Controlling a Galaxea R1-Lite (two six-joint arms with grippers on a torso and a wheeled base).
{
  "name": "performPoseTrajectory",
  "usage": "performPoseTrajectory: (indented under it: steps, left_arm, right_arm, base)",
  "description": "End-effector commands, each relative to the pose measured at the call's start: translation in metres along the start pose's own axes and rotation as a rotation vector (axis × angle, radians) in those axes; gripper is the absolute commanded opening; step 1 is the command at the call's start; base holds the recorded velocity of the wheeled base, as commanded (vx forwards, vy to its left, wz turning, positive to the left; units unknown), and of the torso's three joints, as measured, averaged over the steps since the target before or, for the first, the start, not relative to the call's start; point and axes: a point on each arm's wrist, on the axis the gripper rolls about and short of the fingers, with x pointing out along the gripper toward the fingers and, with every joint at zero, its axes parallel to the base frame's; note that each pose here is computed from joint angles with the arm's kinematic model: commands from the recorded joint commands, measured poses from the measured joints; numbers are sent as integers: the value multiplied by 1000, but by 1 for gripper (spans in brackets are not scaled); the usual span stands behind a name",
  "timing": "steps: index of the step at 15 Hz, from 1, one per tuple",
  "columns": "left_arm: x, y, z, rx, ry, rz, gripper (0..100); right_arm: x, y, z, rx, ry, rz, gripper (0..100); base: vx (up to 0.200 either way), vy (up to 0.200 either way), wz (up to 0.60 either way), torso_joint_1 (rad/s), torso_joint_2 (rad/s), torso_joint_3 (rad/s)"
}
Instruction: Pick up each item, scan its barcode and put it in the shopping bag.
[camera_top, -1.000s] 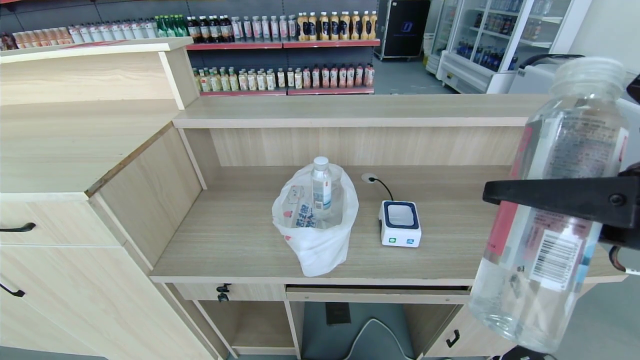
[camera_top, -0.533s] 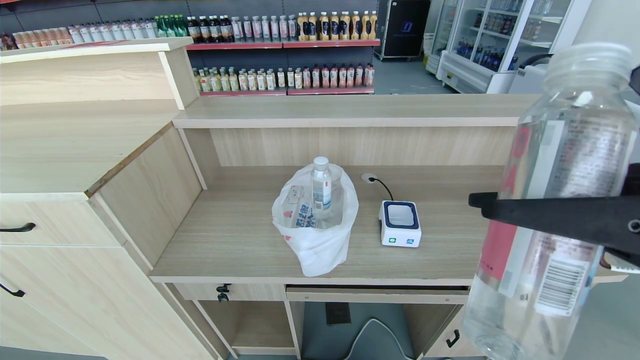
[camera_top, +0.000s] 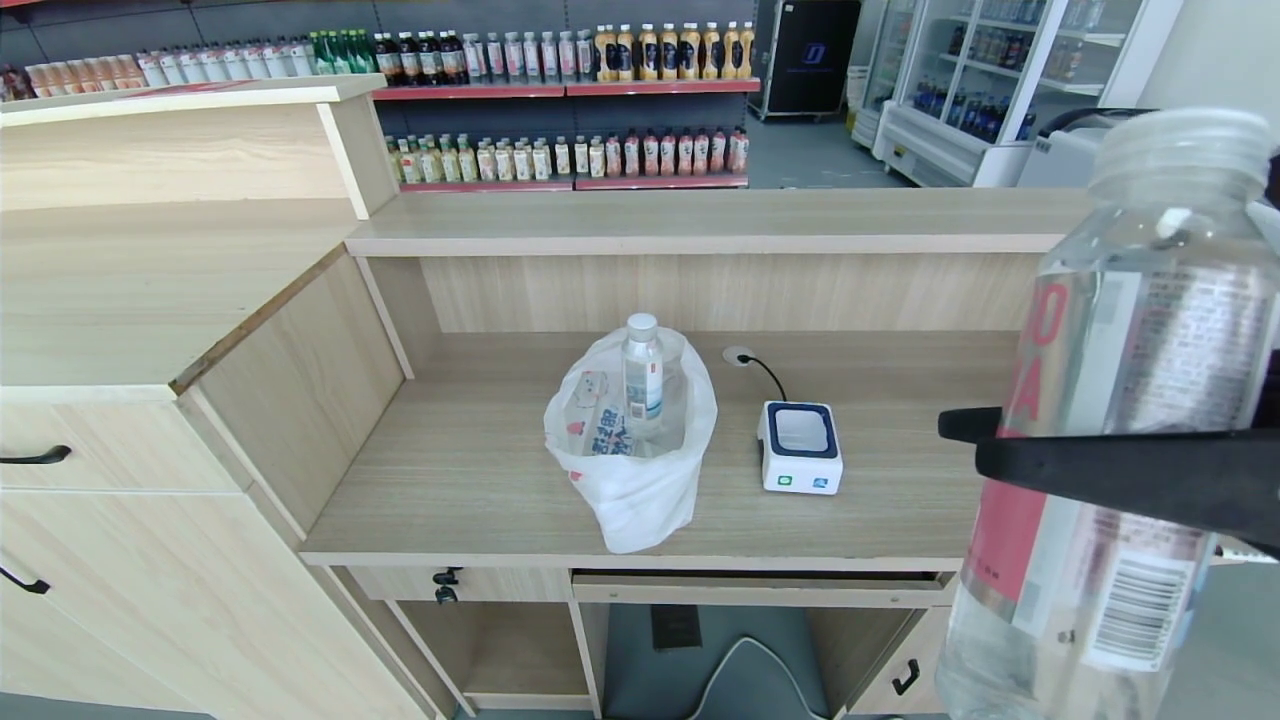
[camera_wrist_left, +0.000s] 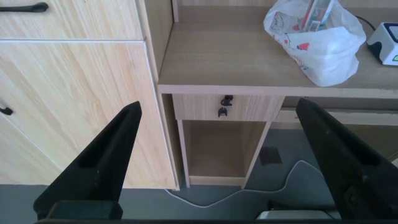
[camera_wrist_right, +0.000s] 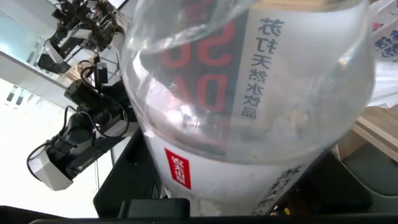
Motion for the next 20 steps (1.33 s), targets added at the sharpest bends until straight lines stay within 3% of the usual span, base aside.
performPoseTrajectory:
  steps: [1,16,18,20]
  left_arm:
    - [0,0,0,0,-1,0,100]
    - [0,0,0,0,-1,0,100]
    - [0,0,0,0,-1,0,100]
    - [0,0,0,0,-1,0,100]
  right_arm:
    - [-2,1,1,-7,-9,5,0]
    - [-7,-1,-6,-31,4,7,0]
    - [-2,-20,1,-165,-7,-87,0]
    - [-5,-72,7,-512,24,-332,0]
  base:
    - [0,0,0,0,0,0]
    - [0,0,0,0,0,0]
    - [0,0,0,0,0,0]
    - [0,0,0,0,0,0]
